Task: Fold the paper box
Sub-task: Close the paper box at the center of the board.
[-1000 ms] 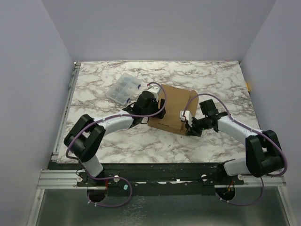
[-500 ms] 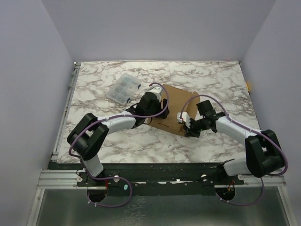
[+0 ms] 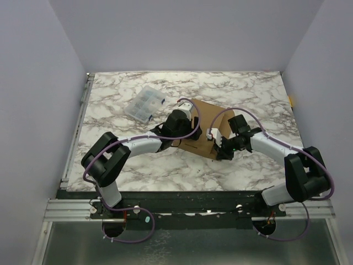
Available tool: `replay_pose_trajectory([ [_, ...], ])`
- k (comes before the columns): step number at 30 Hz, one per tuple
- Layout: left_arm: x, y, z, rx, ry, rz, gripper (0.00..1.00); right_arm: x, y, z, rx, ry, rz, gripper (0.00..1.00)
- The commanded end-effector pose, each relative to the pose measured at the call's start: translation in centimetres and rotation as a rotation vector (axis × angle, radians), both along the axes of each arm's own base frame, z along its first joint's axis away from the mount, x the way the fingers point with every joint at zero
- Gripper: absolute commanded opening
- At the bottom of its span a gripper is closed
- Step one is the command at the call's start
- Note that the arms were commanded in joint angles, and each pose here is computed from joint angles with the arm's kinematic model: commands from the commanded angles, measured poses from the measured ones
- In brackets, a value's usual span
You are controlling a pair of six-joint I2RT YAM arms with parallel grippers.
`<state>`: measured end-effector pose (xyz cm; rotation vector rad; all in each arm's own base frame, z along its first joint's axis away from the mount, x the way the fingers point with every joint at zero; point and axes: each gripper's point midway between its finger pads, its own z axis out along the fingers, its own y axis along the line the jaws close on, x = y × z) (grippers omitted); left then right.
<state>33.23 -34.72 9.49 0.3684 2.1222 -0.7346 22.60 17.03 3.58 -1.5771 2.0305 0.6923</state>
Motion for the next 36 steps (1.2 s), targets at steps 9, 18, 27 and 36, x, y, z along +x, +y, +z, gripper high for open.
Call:
replay_pose_trajectory([
  [9, -3.7, 0.9, -1.2, -0.014, 0.194, -0.046, 0.76, 2.0, 0.9, 0.8, 0.032, -0.121, 0.015, 0.00],
  [18, -1.5, 7.1, 1.9, -0.050, 0.161, 0.085, 0.77, 1.7, 0.7, 0.0, 0.025, -0.125, 0.012, 0.00],
  [27, -2.4, 8.1, -0.9, -0.095, 0.237, 0.111, 0.77, 1.7, 0.7, -0.2, 0.026, -0.112, 0.001, 0.00],
  [36, -2.2, 8.7, -2.7, -0.034, 0.269, 0.143, 0.77, 1.6, 0.6, -0.3, 0.019, -0.101, -0.013, 0.00],
])
